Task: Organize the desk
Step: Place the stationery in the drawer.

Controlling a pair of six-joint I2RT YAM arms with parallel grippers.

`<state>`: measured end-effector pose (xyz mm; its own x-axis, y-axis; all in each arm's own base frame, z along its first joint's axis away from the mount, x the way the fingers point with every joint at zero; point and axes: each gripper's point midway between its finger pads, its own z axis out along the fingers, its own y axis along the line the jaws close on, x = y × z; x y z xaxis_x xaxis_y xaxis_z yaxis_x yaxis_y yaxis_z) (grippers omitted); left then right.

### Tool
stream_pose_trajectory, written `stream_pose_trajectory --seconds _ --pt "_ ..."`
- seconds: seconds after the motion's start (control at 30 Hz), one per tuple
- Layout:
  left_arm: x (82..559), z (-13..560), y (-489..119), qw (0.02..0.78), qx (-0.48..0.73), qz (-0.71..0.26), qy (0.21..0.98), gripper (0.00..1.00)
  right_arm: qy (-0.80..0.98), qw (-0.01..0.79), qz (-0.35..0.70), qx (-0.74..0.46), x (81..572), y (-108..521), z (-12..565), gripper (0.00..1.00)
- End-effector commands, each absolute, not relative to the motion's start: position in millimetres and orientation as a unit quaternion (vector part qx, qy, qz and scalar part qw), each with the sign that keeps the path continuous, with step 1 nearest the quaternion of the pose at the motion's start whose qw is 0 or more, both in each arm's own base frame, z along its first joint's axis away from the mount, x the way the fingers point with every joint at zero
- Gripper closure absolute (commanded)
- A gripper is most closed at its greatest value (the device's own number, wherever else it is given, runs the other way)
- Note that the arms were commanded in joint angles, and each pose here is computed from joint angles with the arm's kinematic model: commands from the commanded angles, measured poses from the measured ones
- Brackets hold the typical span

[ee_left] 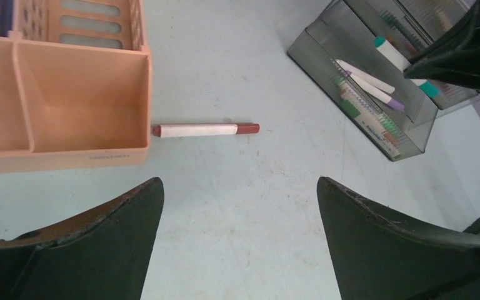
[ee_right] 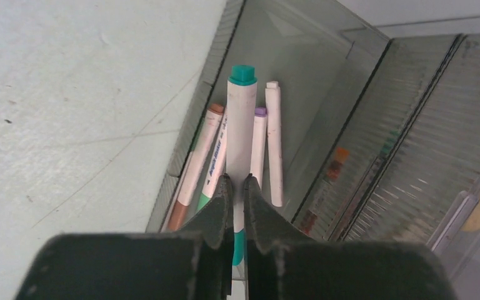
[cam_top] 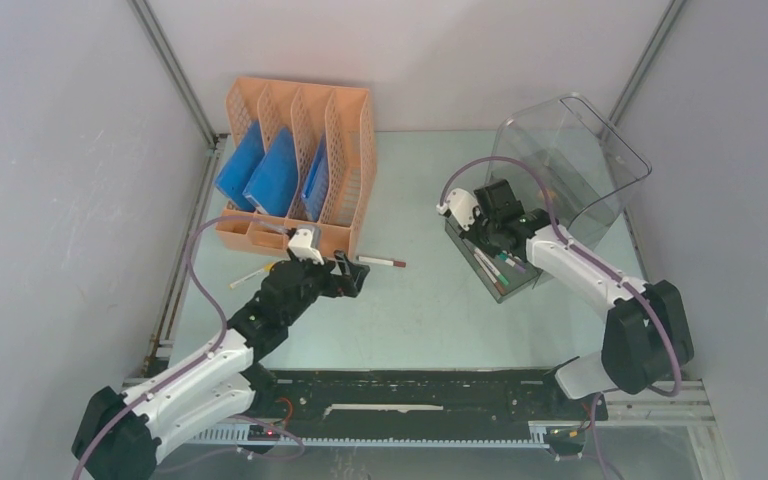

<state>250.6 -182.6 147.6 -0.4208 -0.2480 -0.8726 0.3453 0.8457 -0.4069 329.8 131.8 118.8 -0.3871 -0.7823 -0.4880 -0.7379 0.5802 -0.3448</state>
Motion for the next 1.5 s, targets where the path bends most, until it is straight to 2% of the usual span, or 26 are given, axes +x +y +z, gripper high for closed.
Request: stream_pose_trajectory --seconds 0.0,0.3,0.47,0.8,0.9,1.1,1.47 --pt "257.9 182.1 -200.5 0.554 0.059 -0.310 0.770 0.00 0.849 0.302 -0.057 -0.430 337.5 118.5 109.3 0.92" --pt "259.0 183.9 -224.6 0.527 0.145 -0.313 0.777 0.00 0.857 0.277 -0.056 -0.431 334.2 114.8 95.3 0.64" --pt "263.3 174.8 -234.6 0.501 0.188 -0.296 0.791 0.00 0.855 0.285 -0.049 -0.430 333.2 116.9 101.1 0.52" --pt "277.5 136.2 -249.9 0.420 0.309 -0.185 0.833 0.01 0.831 0.311 0.027 -0.461 314.0 140.5 123.0 0.45" --pt "285.0 119.3 -250.1 0.384 0.346 -0.144 0.844 0.03 0.824 0.320 0.039 -0.465 310.6 143.4 130.8 0.44" --pt "298.7 97.7 -254.5 0.317 0.410 -0.098 0.850 0.17 0.818 0.332 0.052 -0.467 307.6 143.1 139.9 0.44" --pt "322.1 61.2 -262.1 0.244 0.480 -0.050 0.841 0.21 0.817 0.337 0.058 -0.465 306.4 138.8 144.7 0.44"
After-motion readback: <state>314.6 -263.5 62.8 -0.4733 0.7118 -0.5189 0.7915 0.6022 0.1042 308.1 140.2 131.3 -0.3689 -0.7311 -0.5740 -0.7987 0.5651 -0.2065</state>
